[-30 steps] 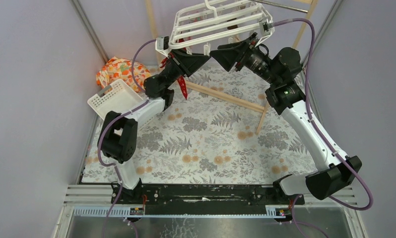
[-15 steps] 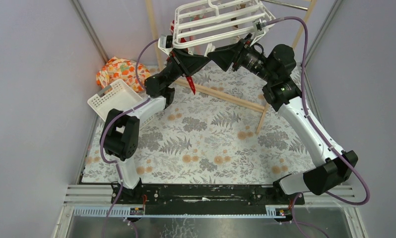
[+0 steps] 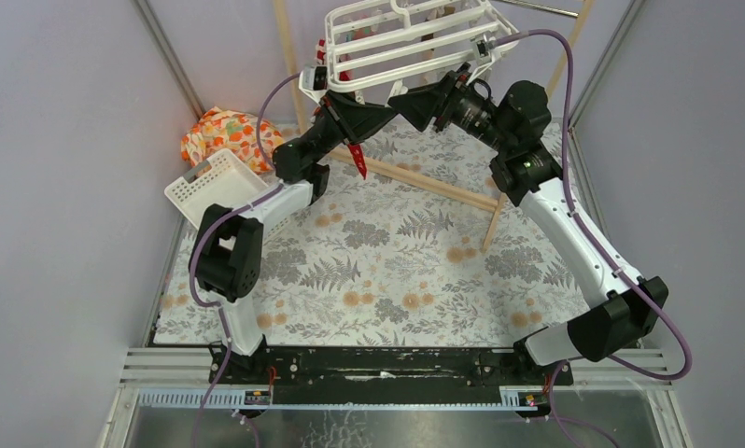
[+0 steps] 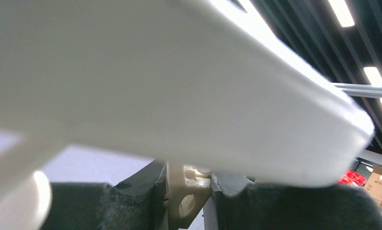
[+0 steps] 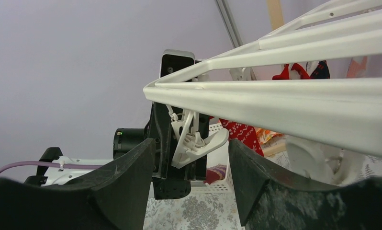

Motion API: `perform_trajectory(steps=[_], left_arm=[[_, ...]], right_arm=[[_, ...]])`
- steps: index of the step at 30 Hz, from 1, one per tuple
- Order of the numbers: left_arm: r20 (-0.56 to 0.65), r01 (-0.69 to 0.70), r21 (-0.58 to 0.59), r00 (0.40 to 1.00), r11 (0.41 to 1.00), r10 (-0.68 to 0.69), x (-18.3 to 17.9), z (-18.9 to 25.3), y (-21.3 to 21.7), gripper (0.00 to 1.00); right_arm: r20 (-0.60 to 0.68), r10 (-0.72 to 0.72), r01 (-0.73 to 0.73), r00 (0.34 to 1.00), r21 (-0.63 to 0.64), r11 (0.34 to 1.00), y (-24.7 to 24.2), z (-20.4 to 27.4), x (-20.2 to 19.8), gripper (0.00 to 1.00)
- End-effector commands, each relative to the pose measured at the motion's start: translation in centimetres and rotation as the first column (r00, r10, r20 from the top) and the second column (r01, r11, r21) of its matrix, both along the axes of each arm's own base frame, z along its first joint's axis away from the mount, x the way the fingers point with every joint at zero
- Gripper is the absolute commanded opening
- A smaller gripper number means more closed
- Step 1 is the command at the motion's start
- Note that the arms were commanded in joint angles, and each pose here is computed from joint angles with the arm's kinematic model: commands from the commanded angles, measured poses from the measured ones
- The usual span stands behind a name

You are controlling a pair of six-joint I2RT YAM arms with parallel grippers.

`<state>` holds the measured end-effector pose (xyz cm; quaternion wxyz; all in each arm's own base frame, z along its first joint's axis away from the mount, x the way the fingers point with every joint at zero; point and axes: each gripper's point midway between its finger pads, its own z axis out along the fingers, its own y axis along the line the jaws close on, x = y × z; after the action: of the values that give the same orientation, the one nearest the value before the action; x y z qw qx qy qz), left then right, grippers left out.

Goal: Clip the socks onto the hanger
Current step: Open the clamp at the hanger.

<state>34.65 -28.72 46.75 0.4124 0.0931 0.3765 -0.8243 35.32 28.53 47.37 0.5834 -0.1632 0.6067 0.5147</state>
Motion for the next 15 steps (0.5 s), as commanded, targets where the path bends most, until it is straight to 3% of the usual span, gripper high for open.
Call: perform_trajectory(steps=[1,15], left_arm=[[0.051,0.006,-0.005,0.999,1.0,-0.006,-0.3,-0.01,0.17,0.0],[0.058,-0.019,0.006,0.998,1.0,0.018,0.24,-0.75,-0.09,0.0]], right_arm=[[0.079,-0.018,0.013,0.997,0.058,0.998,-0.25,3.39,-0.44,0.64],[0.068,-0.056,0.051,0.996,0.072,0.996,-0.1,3.82,0.26,0.62]])
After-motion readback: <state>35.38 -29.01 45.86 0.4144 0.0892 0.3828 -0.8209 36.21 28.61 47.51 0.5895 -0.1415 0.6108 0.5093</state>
